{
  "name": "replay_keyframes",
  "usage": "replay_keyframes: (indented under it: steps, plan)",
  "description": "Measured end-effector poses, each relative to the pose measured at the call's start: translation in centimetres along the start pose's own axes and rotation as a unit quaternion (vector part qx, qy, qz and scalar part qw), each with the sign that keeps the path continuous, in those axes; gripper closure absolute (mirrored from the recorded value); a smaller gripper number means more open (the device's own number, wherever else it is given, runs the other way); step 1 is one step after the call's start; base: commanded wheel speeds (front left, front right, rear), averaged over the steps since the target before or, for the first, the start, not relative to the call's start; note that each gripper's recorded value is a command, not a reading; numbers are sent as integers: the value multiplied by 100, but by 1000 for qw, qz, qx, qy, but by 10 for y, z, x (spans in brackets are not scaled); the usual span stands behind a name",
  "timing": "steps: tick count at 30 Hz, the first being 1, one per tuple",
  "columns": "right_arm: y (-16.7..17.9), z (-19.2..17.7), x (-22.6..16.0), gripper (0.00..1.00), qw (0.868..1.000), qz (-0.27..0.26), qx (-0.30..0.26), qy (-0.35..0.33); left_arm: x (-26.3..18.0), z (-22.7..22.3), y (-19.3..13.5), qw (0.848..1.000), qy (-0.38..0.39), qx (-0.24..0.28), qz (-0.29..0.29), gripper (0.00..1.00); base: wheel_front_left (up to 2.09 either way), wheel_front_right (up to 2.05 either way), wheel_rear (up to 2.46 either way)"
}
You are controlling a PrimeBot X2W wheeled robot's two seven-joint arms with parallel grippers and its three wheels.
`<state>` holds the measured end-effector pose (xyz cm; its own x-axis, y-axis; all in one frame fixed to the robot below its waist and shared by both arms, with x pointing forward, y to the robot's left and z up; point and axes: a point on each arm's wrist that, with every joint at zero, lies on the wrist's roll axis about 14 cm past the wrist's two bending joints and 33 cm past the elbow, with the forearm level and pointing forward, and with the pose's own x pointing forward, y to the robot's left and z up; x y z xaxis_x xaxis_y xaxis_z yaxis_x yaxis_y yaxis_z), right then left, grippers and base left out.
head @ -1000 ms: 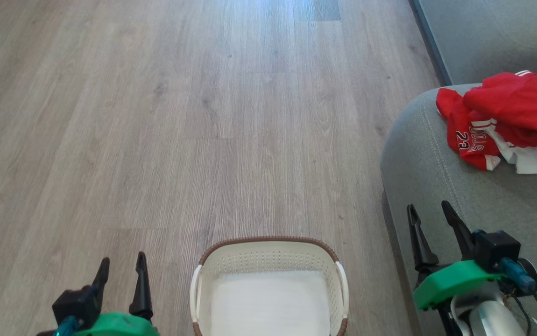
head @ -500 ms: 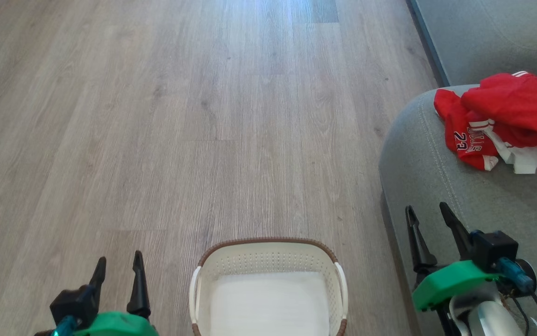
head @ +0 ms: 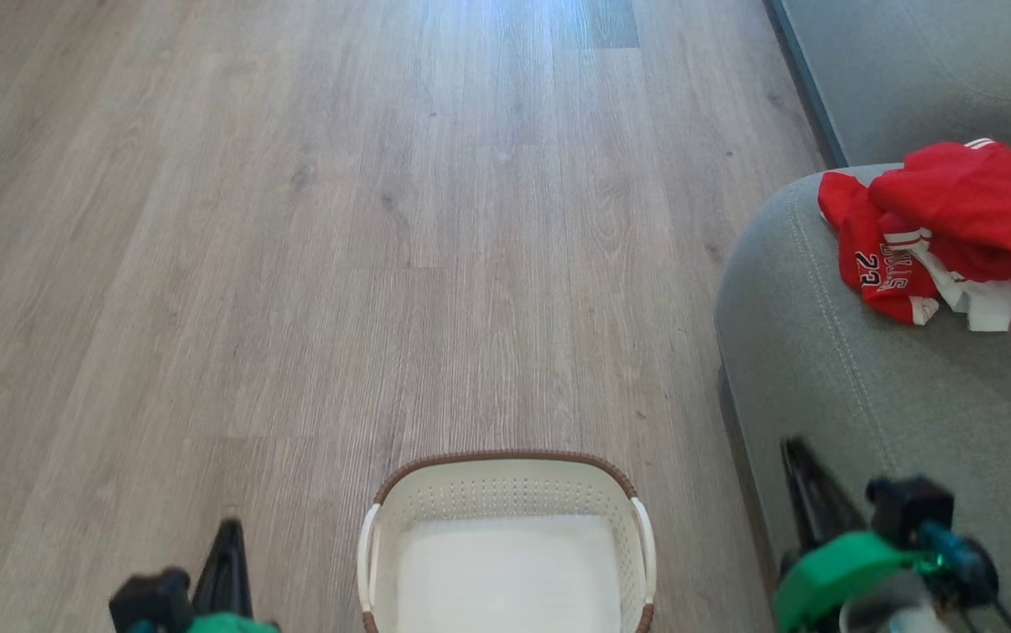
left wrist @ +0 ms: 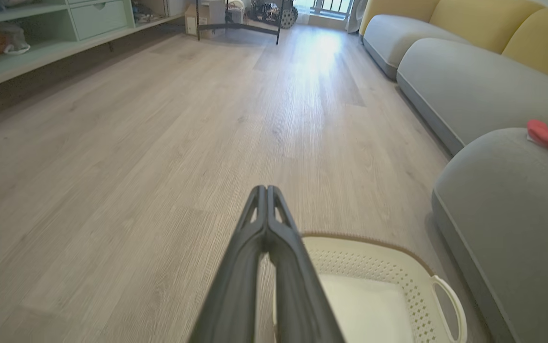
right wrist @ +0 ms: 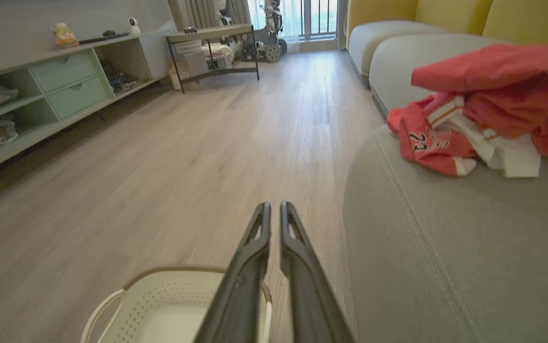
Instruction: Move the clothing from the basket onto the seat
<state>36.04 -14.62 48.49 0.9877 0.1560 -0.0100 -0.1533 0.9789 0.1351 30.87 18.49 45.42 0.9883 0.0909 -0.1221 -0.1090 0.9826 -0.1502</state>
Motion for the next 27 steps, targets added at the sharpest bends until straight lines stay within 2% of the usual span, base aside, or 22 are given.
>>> replay_keyframes:
  steps: [4, 15, 27]
  plan:
    - [-6, -33, -18, 100, 998, -14, 20, 52, -11, -26, 4, 999, 44, -15, 10, 100, 0, 0, 0]
    - [-13, -32, -17, 100, 995, -34, 76, 51, -8, -30, 4, 996, 62, -66, 14, 100, 0, 0, 0]
    - [-22, -32, -16, 100, 986, -58, 149, 50, 2, -28, 5, 987, 75, -138, 21, 100, 0, 0, 0]
